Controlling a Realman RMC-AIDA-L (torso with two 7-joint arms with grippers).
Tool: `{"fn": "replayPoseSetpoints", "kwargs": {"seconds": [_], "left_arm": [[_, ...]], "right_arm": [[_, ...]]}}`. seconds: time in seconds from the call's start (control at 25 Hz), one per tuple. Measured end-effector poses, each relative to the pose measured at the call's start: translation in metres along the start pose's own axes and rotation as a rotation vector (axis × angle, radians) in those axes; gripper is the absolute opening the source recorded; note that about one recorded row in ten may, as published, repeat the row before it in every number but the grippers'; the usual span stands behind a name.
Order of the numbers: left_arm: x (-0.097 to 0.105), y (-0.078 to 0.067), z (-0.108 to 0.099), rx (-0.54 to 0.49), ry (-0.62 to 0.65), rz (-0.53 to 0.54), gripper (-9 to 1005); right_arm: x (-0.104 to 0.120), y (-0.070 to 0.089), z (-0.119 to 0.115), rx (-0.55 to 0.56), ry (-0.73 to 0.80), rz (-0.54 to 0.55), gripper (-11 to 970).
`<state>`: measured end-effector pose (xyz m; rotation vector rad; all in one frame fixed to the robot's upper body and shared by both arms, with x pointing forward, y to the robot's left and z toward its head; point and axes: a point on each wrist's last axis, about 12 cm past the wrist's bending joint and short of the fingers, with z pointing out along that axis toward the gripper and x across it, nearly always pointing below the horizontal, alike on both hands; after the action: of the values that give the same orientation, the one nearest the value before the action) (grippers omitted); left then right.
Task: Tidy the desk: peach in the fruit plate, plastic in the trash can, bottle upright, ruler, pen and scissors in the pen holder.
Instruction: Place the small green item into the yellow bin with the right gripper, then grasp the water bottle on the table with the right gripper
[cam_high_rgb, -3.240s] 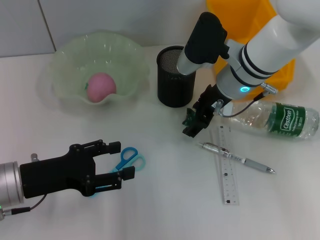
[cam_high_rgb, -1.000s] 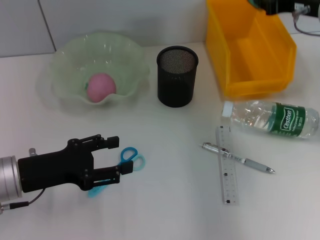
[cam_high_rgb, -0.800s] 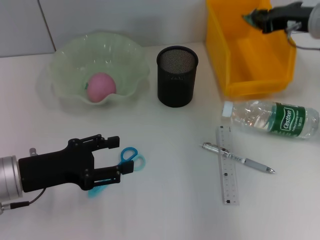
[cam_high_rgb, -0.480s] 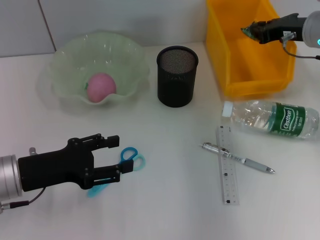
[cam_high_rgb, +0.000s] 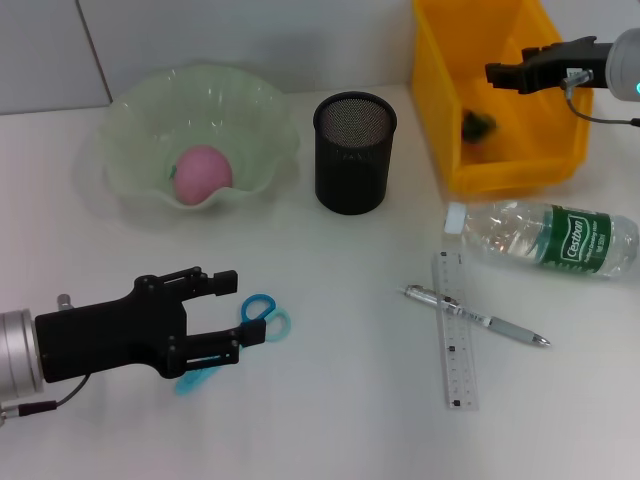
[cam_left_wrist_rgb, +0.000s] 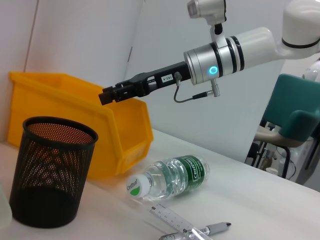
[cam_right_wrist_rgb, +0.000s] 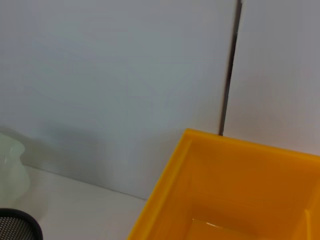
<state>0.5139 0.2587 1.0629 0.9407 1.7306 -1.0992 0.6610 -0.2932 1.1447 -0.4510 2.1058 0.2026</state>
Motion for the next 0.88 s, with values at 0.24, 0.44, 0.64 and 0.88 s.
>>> {"fn": "replayPoseSetpoints", "kwargs": {"seconds": [0.24,0.44,0.64,0.88], "left_arm": [[0.0,0.0,0.0,0.0,0.0,0.0,782],[0.0,0.0,0.0,0.0,0.0,-0.001,782],[0.0,0.0,0.0,0.0,0.0,-0.001,782],[0.0,0.0,0.0,0.003,-0.001,0.002,782]], "right_arm": [[-0.001,0.001,-0.001,-0.004,-0.015,0.014,604],[-0.006,-0.001,-0.008,-0.031,-0.092,0.088,690],[-0.01,0.0,-0.025,-0.121,-0.194,0.148,698],[-0.008,0.002,-0.051,-0.303,-0.31,0.15,703]]}}
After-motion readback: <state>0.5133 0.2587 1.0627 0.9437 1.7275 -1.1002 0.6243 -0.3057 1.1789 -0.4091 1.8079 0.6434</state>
